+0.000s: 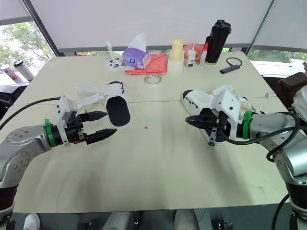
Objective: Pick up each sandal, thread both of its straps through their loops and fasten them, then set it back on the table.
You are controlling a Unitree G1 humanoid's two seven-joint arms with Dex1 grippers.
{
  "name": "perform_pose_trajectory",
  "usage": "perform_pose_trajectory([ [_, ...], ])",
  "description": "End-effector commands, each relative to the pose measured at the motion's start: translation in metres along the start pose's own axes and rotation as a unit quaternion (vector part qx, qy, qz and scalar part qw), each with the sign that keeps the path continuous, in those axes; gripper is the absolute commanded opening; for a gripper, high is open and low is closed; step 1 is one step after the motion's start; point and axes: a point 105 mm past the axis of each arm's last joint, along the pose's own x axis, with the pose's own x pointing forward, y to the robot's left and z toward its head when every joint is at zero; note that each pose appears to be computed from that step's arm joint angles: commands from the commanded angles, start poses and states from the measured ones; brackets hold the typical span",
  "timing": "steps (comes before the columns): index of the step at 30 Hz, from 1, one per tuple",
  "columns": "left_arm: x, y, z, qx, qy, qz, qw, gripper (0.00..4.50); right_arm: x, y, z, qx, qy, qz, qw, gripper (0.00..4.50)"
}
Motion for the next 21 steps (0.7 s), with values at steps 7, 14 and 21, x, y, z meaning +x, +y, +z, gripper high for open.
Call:
perform_pose_trajectory([
  [7, -0.003, -0.005, 0.0118, 0.022, -0.01, -0.006, 1.0, 4.42, -0.0029, -0.0039, 0.0055, -0.02, -0.006, -0.01, 1.0, 0.0],
  [14, -0.0006, -0.0068, 0.0127, 0.021, -0.015, -0.011, 1.0, 4.42, -0.0028, -0.0047, 0.0043, -0.023, -0.002, -0.014, 1.0, 0.0],
  [21, 0.0006, -0.0072, 0.0128, 0.02, -0.016, -0.012, 1.0, 4.42, -0.0026, -0.0058, 0.005, -0.024, -0.003, -0.019, 1.0, 0.0],
])
